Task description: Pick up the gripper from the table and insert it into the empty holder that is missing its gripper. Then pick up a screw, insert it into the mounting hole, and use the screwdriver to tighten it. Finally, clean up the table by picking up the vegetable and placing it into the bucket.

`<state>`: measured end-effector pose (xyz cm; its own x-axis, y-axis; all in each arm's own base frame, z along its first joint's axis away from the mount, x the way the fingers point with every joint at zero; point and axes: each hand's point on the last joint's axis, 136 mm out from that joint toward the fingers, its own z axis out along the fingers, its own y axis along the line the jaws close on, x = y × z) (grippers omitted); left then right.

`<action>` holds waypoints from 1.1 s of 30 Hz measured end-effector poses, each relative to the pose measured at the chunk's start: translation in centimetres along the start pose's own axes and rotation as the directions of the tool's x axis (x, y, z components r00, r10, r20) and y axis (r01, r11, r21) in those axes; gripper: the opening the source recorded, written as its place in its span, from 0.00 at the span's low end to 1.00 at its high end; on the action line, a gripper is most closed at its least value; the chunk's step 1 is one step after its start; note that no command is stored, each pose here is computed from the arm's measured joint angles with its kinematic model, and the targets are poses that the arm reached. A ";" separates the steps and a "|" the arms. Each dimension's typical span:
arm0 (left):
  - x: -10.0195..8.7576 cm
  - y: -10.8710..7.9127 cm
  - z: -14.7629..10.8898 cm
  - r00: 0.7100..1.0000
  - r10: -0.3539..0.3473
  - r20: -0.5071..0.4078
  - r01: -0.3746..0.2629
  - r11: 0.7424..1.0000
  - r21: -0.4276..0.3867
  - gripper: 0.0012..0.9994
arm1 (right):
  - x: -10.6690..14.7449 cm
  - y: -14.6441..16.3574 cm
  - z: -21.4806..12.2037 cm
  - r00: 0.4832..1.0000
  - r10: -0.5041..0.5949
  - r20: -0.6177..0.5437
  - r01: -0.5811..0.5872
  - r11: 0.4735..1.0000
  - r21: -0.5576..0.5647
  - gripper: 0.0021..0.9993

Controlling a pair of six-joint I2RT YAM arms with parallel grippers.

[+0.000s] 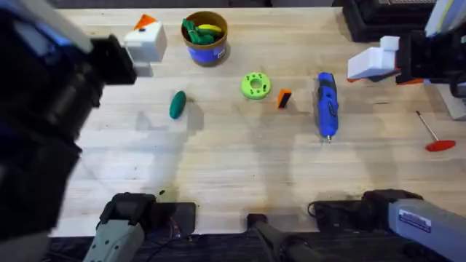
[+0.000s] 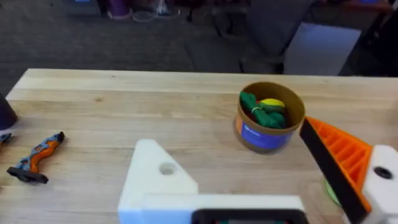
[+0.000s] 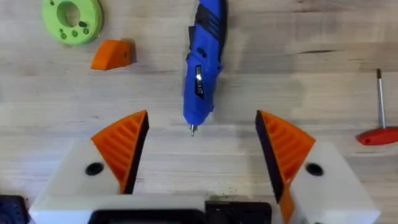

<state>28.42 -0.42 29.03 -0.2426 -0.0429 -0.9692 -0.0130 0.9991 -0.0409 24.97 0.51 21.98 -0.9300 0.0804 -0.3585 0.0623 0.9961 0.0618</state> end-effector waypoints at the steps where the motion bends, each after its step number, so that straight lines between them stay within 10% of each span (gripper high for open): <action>1: 0.3 0.2 -0.2 1.000 -0.002 0.020 0.002 1.000 -0.004 0.99 | 0.0 0.0 0.0 1.000 0.000 0.000 0.000 1.000 0.000 0.99; 17: 3.7 0.7 -2.0 0.934 -0.016 0.358 0.015 1.000 0.008 0.99 | 0.0 0.0 0.0 1.000 0.000 0.000 0.000 1.000 0.000 0.99; 33: 6.5 -0.6 -3.0 0.888 -0.021 0.459 -0.021 0.996 0.086 0.99 | 0.0 0.0 0.0 1.000 0.000 0.000 0.000 1.000 0.000 0.99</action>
<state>23.97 -1.26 23.44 0.2299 -0.0579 -0.9715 0.0758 0.9963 -0.0414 24.97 0.51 21.98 -0.9300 0.0804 -0.3585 0.0623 0.9961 0.0618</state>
